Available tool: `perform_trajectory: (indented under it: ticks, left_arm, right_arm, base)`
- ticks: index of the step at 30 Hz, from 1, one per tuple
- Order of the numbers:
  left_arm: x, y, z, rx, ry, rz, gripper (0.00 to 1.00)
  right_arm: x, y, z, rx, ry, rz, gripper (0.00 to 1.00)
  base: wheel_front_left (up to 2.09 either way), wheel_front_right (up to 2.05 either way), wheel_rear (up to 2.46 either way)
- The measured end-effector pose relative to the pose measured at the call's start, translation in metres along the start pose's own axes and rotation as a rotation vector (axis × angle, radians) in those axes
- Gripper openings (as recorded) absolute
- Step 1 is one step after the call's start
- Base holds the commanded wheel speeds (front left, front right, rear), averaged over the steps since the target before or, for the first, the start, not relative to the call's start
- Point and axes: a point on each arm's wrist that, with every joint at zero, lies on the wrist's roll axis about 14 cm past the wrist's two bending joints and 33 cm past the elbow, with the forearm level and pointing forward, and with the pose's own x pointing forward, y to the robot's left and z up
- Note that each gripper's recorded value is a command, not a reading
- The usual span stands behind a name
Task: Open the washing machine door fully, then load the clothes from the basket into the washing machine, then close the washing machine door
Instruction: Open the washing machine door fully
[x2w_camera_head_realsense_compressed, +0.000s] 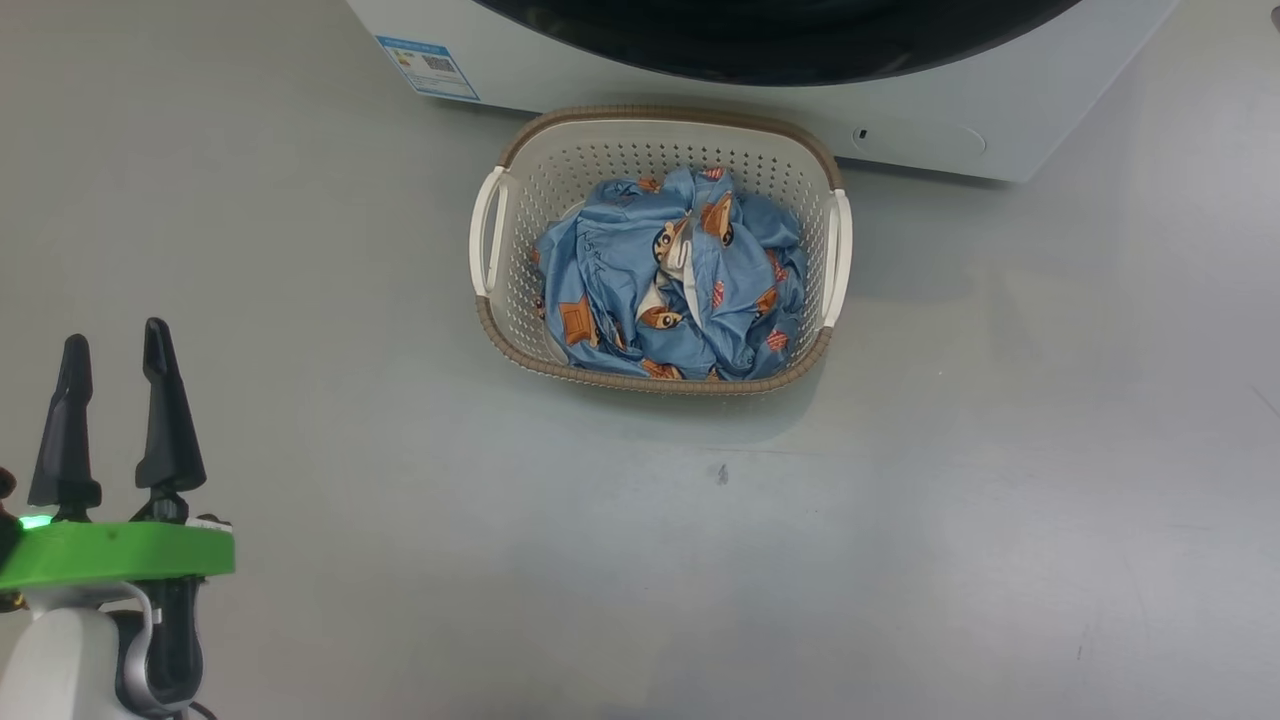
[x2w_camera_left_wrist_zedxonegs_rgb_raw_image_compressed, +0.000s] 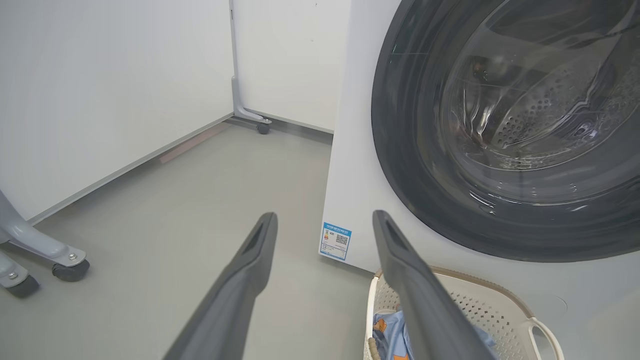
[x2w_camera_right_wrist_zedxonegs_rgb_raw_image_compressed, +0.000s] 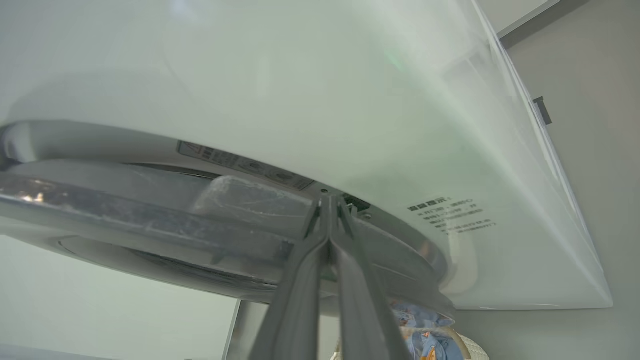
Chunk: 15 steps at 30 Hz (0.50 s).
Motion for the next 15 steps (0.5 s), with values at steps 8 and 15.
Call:
perform_trajectory:
  ticks: [8, 15]
  left_arm:
    - [-0.002, 0.009, -0.002, 0.003, 0.007, 0.028, 1.0]
    - [-0.002, 0.012, 0.0, 0.007, 0.005, 0.035, 1.0]
  right_arm:
    - [0.013, 0.009, -0.009, 0.044, 0.059, 0.036, 0.0]
    - [0.017, 0.011, -0.012, 0.052, 0.097, 0.041, 0.0]
  base:
    - [0.0, 0.0, 0.0]
    - [0.0, 0.0, 0.0]
